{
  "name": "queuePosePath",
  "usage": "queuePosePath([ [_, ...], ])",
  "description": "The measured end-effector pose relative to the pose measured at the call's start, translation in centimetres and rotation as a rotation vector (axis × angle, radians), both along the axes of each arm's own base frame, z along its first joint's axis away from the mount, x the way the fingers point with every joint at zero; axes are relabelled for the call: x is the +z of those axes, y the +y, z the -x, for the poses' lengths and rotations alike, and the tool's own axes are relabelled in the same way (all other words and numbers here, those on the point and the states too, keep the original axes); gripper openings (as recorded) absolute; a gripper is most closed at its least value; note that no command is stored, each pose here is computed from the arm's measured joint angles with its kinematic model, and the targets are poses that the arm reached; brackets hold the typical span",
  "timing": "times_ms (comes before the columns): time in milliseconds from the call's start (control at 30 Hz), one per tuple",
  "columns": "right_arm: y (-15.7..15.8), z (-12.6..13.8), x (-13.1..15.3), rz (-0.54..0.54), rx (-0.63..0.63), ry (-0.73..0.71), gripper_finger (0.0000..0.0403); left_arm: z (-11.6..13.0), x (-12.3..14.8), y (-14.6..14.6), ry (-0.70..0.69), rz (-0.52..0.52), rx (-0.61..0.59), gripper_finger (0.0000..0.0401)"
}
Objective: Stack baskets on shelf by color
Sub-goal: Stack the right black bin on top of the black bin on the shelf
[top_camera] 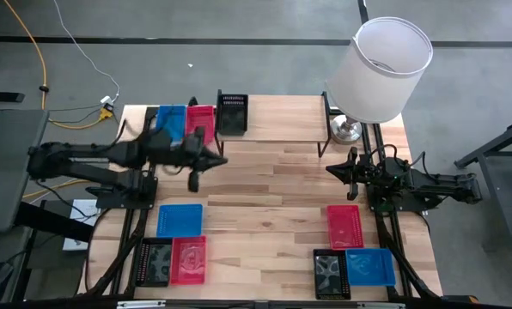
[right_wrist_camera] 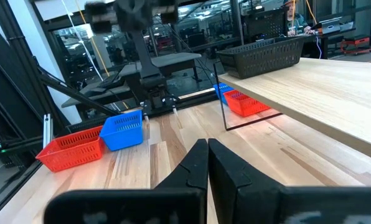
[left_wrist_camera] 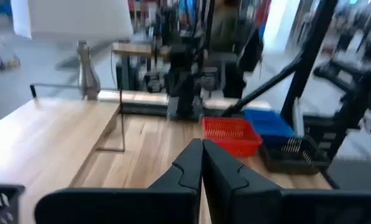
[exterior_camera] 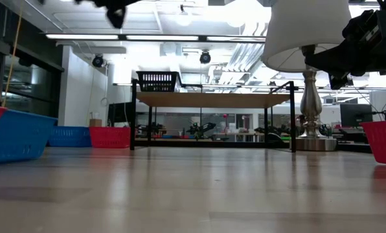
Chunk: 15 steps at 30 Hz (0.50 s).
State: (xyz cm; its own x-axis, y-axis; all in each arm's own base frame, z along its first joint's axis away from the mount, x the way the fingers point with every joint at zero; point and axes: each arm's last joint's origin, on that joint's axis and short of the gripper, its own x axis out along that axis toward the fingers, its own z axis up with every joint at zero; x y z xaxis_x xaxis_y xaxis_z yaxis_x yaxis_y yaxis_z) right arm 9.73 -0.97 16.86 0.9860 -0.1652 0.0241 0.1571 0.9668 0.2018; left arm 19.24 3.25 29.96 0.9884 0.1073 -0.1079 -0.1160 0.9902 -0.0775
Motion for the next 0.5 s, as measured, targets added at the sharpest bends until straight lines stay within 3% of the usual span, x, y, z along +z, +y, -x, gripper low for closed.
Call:
queuePosePath([
  [267,0.0,0.0,0.0,0.0,0.0,0.0,0.0,3.6,-4.7,-2.3,-0.239,-0.012,-0.024,0.0],
  [500,0.0,0.0,0.0,0.0,0.0,0.0,0.0,4.3,-7.0,-2.7,-0.206,-0.025,-0.022,0.0],
])
